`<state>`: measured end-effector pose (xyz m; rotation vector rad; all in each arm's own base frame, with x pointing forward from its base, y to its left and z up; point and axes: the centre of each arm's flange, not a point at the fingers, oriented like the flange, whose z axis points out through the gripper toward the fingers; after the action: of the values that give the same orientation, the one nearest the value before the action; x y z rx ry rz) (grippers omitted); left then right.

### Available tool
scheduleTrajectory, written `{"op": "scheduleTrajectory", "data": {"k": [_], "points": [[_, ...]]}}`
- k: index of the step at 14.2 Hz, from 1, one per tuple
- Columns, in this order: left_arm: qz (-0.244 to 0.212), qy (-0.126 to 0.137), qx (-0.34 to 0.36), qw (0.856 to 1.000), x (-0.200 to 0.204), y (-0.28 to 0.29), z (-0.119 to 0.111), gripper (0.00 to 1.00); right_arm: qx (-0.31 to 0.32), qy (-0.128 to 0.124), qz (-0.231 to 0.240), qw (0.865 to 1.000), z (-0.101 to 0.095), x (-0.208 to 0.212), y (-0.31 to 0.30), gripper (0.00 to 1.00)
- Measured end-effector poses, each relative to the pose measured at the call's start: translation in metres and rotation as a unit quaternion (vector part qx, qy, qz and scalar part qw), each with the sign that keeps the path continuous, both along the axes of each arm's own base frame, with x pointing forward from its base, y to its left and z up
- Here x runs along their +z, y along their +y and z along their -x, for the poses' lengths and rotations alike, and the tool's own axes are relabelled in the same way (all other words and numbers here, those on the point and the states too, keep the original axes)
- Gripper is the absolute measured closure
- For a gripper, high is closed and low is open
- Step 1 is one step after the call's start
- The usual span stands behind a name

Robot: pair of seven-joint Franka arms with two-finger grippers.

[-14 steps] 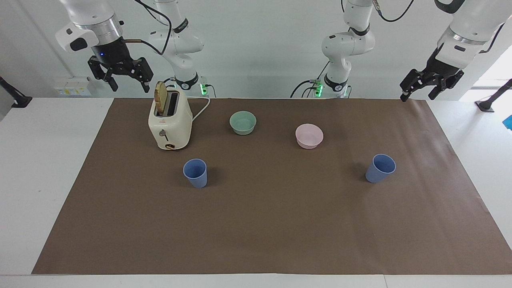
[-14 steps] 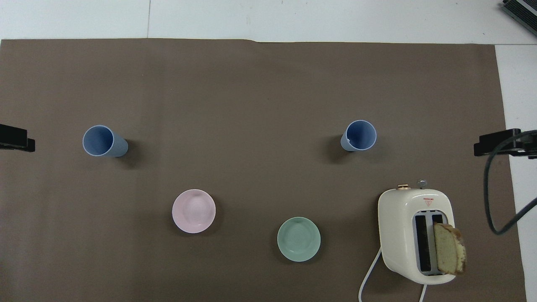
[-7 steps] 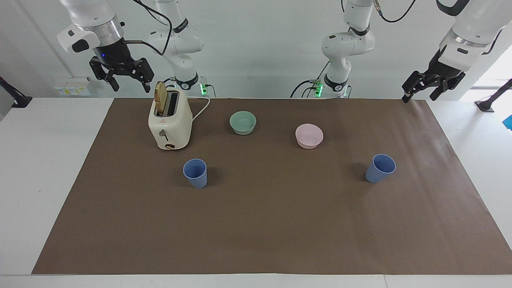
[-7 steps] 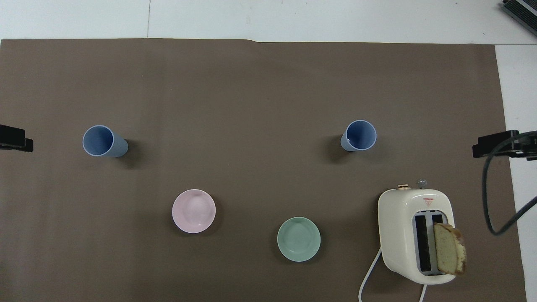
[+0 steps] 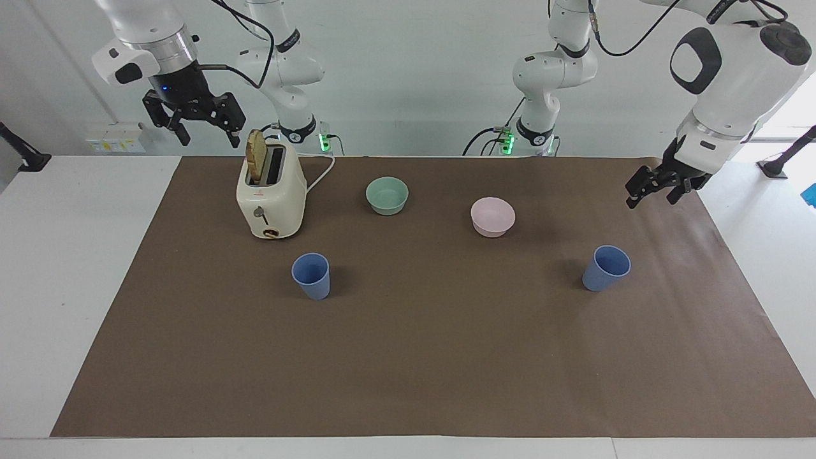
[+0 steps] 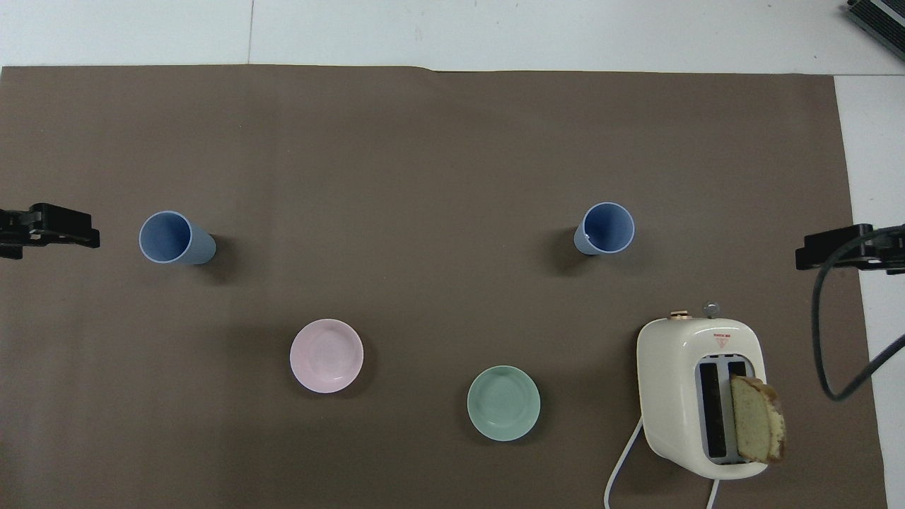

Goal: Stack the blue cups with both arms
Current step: 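Reach the left gripper to the nearby blue cup and grasp it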

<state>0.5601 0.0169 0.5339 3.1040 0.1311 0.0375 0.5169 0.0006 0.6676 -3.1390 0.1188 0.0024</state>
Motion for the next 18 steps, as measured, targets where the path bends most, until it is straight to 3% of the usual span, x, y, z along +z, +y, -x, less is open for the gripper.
{"op": "scheduleTrajectory", "data": {"k": [9,18], "points": [[0.004,-0.002,0.005,1.0,-0.091,0.005,-0.019,0.0,0.0,0.003,0.0,1.0,0.0,-0.003,0.0,0.0],[0.004,0.0,0.014,1.0,-0.128,0.025,-0.021,0.0,0.0,0.003,0.0,1.0,0.002,-0.002,0.0,0.0]]}}
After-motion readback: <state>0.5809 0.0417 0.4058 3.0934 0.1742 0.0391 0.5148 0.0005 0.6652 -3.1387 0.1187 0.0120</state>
